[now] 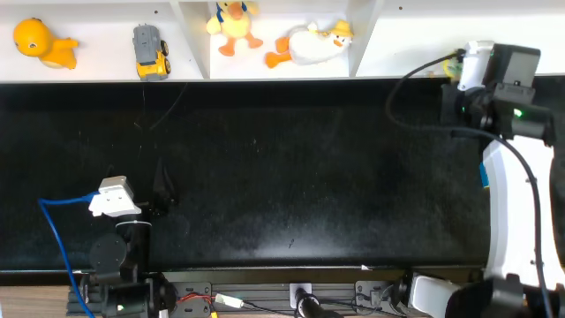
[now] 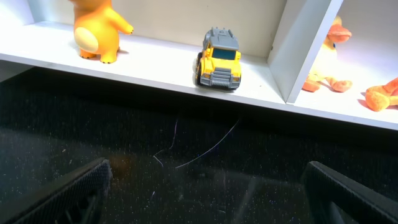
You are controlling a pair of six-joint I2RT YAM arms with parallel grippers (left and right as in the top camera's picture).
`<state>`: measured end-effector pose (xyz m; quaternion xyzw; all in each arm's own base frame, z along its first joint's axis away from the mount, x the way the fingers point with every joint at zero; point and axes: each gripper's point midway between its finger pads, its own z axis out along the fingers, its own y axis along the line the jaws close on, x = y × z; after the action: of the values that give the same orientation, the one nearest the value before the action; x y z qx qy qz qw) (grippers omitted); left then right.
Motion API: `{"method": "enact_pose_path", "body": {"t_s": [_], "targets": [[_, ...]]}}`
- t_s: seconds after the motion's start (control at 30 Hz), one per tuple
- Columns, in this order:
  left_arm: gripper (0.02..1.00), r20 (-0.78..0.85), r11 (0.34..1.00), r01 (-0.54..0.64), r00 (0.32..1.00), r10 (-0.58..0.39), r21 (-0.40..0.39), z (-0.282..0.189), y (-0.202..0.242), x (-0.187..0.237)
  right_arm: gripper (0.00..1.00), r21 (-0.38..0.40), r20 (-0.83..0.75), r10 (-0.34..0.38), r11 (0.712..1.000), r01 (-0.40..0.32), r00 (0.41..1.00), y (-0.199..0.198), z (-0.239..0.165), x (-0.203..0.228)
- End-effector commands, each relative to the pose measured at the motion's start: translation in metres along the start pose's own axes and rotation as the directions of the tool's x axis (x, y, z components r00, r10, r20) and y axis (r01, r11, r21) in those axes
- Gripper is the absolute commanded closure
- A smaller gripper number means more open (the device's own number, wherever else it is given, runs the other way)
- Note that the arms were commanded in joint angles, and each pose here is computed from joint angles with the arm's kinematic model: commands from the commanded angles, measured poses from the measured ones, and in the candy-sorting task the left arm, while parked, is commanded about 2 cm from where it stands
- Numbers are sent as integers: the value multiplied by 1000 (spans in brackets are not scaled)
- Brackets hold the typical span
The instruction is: Store Toys
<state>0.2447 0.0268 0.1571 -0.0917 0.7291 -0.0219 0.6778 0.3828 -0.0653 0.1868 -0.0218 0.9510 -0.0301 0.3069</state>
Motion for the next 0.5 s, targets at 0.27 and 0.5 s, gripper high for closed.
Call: {"method": "enact_pose_path", "body": {"t_s": [0.27,0.5], "targets": [[20,7,1000,-23,1000,23,12,0,-2,0,954,-165,95,-124,976,139,988,48,57,-28],[23,7,1000,-23,1000,23,12,0,-2,-1,954,-173,168,-105,976,134,980,66,78,-50]]}}
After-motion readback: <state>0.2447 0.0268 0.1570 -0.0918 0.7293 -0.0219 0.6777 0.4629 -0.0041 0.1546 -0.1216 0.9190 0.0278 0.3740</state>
